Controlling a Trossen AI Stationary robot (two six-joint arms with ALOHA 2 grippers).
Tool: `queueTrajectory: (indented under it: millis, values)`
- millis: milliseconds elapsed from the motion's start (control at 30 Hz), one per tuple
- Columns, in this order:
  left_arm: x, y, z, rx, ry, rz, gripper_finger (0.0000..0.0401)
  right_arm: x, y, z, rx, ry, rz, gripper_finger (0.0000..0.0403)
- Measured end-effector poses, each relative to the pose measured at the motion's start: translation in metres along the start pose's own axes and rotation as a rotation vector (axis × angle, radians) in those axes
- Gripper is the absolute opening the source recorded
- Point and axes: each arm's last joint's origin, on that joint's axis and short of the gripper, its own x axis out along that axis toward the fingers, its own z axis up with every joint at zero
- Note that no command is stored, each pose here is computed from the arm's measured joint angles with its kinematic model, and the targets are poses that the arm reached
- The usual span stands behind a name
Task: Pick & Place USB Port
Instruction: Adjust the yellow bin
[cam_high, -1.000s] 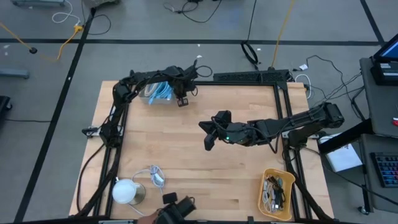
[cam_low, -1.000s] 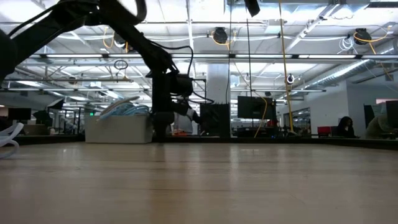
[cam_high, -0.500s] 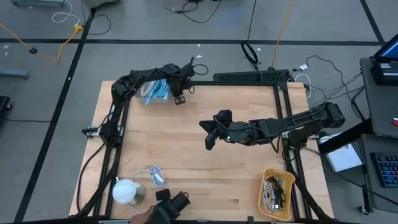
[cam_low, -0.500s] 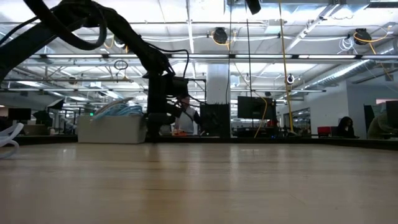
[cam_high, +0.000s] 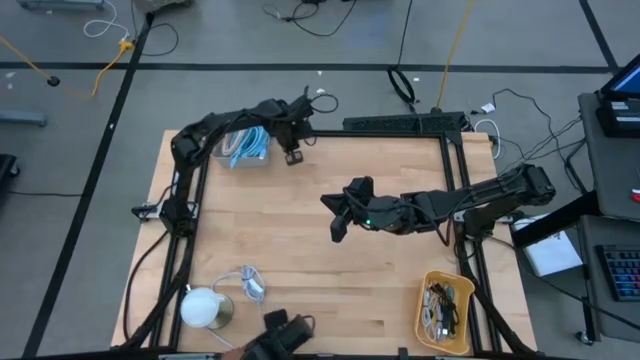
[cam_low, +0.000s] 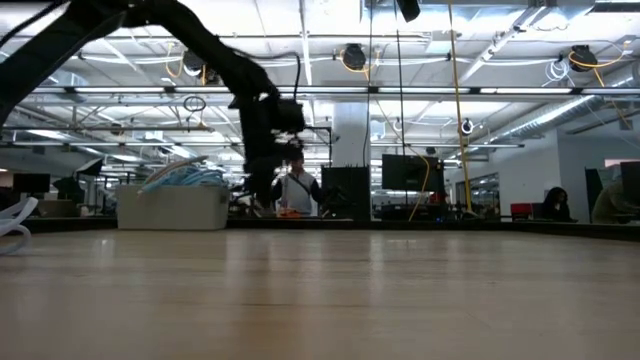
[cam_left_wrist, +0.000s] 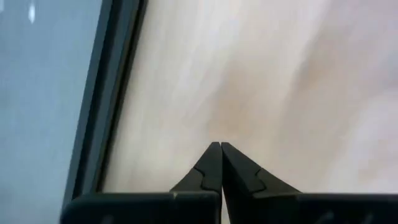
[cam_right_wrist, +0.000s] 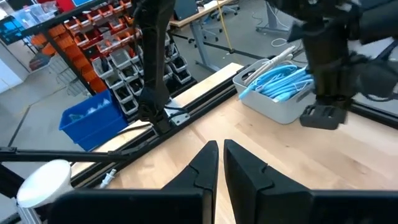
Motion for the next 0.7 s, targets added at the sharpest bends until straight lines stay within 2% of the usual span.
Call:
queueTrajectory:
  millis: [133, 333, 500, 700]
  values:
    - [-0.025, -0.021, 0.016, 0.032, -0.17, -0.058, 0.0013, 0.0, 0.001, -0.001, -0.033, 0.03, 0.031, 0.0018]
    - [-0.087, -0.063, 0.026, 0.094, -0.374, -0.089, 0.004, -0.001, 0.002, -0.007, -0.033, 0.119, 0.114, 0.0018]
    - [-0.153, -0.092, 0.013, 0.109, -0.527, -0.091, 0.006, -0.007, 0.007, -0.015, 0.018, 0.187, 0.132, 0.0019]
    - [-0.22, -0.115, -0.016, 0.087, -0.692, -0.113, 0.0056, -0.016, 0.015, -0.046, 0.064, 0.318, 0.051, 0.0004]
